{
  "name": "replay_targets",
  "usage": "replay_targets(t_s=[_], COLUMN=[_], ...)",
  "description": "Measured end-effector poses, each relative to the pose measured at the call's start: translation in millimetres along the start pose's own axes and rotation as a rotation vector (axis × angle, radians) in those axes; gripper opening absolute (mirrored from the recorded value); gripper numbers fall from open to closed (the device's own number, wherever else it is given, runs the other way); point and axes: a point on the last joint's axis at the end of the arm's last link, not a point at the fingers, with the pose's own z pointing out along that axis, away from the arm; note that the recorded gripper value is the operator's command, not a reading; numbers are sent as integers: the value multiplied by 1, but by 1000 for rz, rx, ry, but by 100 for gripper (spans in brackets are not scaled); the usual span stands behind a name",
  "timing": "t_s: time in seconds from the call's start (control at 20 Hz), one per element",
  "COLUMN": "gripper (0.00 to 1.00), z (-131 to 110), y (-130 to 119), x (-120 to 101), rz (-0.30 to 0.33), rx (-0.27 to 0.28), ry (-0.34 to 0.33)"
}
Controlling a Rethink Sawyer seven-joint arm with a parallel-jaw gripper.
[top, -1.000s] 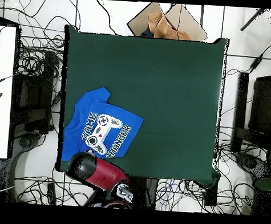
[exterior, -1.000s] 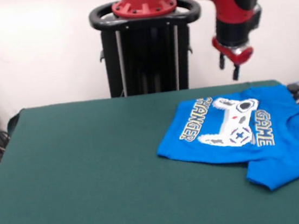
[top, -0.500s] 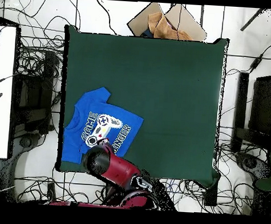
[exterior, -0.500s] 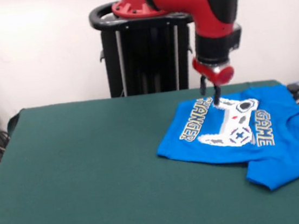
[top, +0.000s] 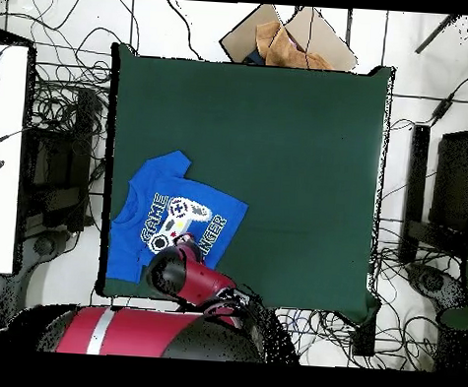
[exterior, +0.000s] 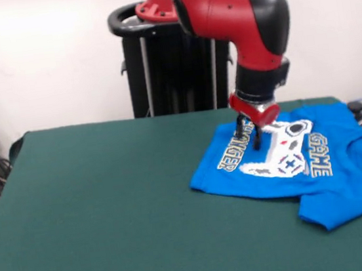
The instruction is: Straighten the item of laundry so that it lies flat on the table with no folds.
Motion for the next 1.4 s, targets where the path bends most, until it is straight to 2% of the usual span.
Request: replay_targets(t_s=[0.5, 0.6, 0.75, 0.8, 0.95, 1.05, 1.2, 1.4], gripper=[100, 100, 100, 100, 100, 100, 100, 100], z=[0, 0, -1, -1, -3, -5, -9, -13], y=[-1, -3, -12, -14, -20, -16, -8, -1], x=[-9, -11, -11, -11, -13, -27, -42, -56], rz=[-63, -91, -175, -185, -227, -221, -199, -174], rx=[-5, -24, -99, -110, -191, -289, -367, -437], ry=[46, 54, 33, 29, -19, -107, -181, -225])
